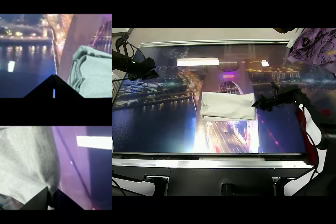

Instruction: Fold the clothes and pants, and hang the long-sleeved shirts on hangers.

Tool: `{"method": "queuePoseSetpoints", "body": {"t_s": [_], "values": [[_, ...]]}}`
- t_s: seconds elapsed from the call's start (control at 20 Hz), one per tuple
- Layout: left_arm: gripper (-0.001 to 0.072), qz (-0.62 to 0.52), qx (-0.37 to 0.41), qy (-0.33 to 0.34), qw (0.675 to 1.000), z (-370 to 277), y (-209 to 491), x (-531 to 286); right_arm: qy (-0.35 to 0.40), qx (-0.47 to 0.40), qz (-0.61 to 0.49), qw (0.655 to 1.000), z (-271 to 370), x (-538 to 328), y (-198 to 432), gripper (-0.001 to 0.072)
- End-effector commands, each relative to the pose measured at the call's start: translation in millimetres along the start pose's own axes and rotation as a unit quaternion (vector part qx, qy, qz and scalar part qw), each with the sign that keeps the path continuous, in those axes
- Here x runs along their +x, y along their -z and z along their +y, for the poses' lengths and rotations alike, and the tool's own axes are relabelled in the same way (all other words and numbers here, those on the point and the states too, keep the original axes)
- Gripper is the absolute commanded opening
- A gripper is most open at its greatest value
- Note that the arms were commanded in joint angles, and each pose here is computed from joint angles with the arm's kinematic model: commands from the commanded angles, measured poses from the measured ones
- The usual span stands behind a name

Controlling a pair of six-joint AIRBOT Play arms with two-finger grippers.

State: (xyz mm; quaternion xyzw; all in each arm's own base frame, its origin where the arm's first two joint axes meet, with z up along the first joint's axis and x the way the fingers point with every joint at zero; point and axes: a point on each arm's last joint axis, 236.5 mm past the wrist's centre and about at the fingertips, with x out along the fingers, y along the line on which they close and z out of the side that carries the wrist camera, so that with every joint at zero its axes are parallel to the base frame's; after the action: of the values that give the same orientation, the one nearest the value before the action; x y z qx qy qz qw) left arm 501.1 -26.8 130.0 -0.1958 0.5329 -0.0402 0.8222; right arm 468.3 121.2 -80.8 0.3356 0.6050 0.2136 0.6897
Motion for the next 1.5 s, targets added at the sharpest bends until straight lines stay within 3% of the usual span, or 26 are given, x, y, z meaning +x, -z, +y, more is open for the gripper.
{"method": "queuePoseSetpoints", "body": {"t_s": [0.0, 0.3, 0.55, 0.9, 1.45], "values": [[0.0024, 0.000, 0.000, 0.000, 1.000, 0, 0, 0, 0.002, -0.010, -0.062, 0.998, 23, -27, -37, 0.0030], [0.0025, 0.002, 0.000, -0.001, 1.000, 1, 1, 0, 0.009, 0.057, -0.206, 0.977, 23, -135, -122, 0.0030], [0.0024, 0.002, 0.000, -0.001, 1.000, 1, 1, 0, 0.027, 0.132, -0.286, 0.949, -20, -235, -143, 0.0029], [0.0024, 0.027, 0.000, -0.005, 1.000, 3, 13, 0, 0.110, 0.187, -0.386, 0.897, -55, -360, -114, 0.0029], [0.0024, 0.054, -0.002, -0.002, 0.999, 1, 26, -2, 0.246, 0.285, -0.441, 0.815, -51, -444, -30, 0.0029]]}}
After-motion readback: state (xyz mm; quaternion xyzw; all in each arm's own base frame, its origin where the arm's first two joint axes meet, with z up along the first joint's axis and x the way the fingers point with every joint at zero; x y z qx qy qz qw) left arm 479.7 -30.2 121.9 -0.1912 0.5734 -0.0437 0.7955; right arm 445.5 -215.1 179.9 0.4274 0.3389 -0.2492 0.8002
